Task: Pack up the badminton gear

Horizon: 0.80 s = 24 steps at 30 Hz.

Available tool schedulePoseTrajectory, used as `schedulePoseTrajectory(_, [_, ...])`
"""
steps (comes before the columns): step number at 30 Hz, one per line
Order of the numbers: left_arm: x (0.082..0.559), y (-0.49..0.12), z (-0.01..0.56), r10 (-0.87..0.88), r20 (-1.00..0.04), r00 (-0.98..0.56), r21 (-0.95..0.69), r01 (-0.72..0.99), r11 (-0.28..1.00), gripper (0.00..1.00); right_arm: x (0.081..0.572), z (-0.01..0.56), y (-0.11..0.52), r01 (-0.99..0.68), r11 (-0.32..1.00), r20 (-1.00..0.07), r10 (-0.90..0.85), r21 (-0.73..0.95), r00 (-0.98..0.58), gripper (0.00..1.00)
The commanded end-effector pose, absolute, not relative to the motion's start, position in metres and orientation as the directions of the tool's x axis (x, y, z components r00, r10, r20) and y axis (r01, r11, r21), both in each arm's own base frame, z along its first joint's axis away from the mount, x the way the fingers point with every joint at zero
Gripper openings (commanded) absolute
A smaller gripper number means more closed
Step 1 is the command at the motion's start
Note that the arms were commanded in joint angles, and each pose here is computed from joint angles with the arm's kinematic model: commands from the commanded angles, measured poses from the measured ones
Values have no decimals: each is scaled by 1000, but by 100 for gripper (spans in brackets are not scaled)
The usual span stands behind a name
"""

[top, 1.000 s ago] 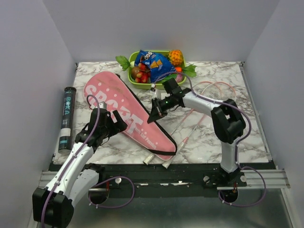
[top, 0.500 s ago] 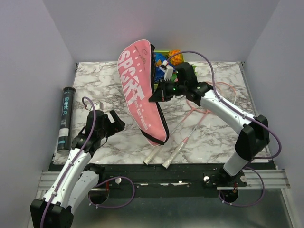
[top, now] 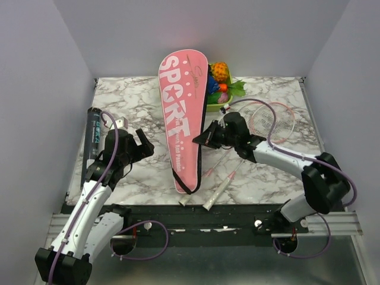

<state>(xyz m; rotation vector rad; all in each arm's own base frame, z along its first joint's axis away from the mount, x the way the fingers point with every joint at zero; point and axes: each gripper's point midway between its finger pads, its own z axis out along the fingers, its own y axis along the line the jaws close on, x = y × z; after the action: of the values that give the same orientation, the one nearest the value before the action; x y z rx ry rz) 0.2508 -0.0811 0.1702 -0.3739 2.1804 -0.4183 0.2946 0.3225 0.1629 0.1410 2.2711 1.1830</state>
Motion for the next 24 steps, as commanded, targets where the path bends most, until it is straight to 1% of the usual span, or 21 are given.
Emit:
schedulePoseTrajectory(1, [247, -74, 172, -360, -714, -600, -365, -120, 923, 99, 331, 184, 357, -120, 447, -358, 498, 887, -790, 3])
schedulePoseTrajectory(2, [248, -73, 172, -355, -717, -601, -356, -122, 926, 99, 334, 187, 363, -125, 434, -354, 499, 892, -791, 11])
schedulePoseTrajectory(3, [249, -73, 174, -353, -718, -600, -353, -123, 927, 99, 336, 179, 373, -117, 438, -343, 483, 892, -805, 22])
schedulePoseTrajectory(4, [250, -72, 178, -354, -723, -593, -354, -122, 927, 99, 341, 192, 381, -131, 415, -341, 487, 900, -804, 40])
schedulePoseTrajectory(6, [252, -74, 182, -349, -726, -592, -354, -112, 928, 99, 343, 186, 390, -114, 424, -326, 469, 898, -821, 52])
schedulePoseTrajectory(7, [253, -76, 188, -343, -732, -589, -357, -97, 929, 99, 343, 188, 392, -111, 426, -322, 463, 898, -826, 60])
schedulePoseTrajectory(9, [255, -81, 193, -293, -737, -609, -340, -40, 940, 99, 340, 188, 392, -107, 442, -318, 439, 891, -840, 61])
schedulePoseTrajectory(11, [258, -85, 203, -257, -735, -628, -323, -11, 946, 99, 334, 190, 383, -125, 484, -356, 422, 866, -834, 64])
schedulePoseTrajectory(12, [259, -86, 206, -240, -732, -637, -316, 5, 949, 99, 332, 191, 377, -137, 503, -380, 419, 853, -825, 64])
schedulePoseTrajectory(14, [262, -93, 213, -194, -729, -657, -306, 60, 950, 99, 328, 201, 357, -165, 570, -455, 415, 805, -788, 71])
schedulePoseTrajectory(16, [264, -101, 215, -172, -730, -662, -315, 102, 944, 99, 326, 201, 342, -200, 629, -523, 384, 752, -761, 73])
schedulePoseTrajectory(19, [269, -109, 213, -162, -730, -664, -326, 130, 936, 99, 319, 188, 307, -162, 735, -562, 337, 659, -756, 73])
schedulePoseTrajectory(21, [271, -116, 211, -165, -725, -668, -339, 138, 931, 99, 322, 190, 287, -155, 769, -597, 334, 620, -730, 73])
schedulePoseTrajectory(22, [272, -126, 211, -153, -732, -664, -345, 168, 923, 99, 318, 184, 278, -167, 794, -614, 298, 584, -731, 73])
schedulePoseTrajectory(24, [273, -135, 197, -147, -709, -690, -346, 158, 925, 99, 318, 182, 267, -173, 818, -634, 272, 549, -724, 73])
